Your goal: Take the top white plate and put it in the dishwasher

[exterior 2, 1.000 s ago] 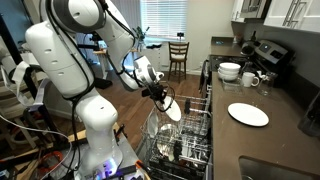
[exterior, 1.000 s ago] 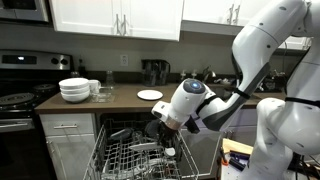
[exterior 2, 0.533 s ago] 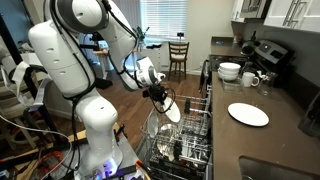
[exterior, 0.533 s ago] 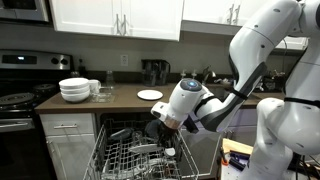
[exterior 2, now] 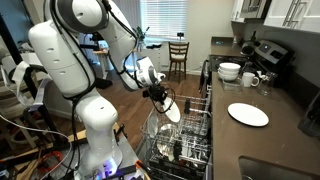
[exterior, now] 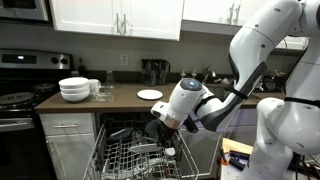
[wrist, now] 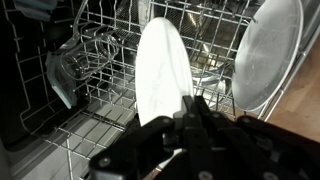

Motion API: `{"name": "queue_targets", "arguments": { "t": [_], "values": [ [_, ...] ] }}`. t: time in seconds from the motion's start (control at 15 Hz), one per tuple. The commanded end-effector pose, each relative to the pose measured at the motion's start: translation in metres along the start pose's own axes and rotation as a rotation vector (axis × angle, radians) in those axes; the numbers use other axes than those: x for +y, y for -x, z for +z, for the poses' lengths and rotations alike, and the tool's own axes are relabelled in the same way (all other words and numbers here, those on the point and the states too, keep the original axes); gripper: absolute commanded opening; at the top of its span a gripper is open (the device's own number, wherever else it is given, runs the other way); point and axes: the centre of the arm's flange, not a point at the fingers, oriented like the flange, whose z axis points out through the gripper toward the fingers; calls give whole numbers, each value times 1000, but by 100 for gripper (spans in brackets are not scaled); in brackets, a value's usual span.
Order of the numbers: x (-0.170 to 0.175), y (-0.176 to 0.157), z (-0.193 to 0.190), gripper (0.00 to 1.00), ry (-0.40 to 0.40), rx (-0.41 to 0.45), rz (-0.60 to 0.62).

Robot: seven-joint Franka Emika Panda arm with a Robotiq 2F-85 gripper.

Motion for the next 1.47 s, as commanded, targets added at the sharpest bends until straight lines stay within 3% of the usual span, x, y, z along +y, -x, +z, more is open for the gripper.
{"name": "queue_targets", "arguments": {
  "t": [0.0,0.27,0.93,1.0,1.07,1.4],
  "values": [
    [0,0,0,4,0,0,0],
    [3,2,0,1,-30,4,11],
    [-4,-1,5,1,-212,12,79],
    [-5,-2,2,1,-215,2,74],
    [-13,-9,24,1,-199,-1,97],
    [-15,-8,27,4,-205,-10,95]
  ]
}}
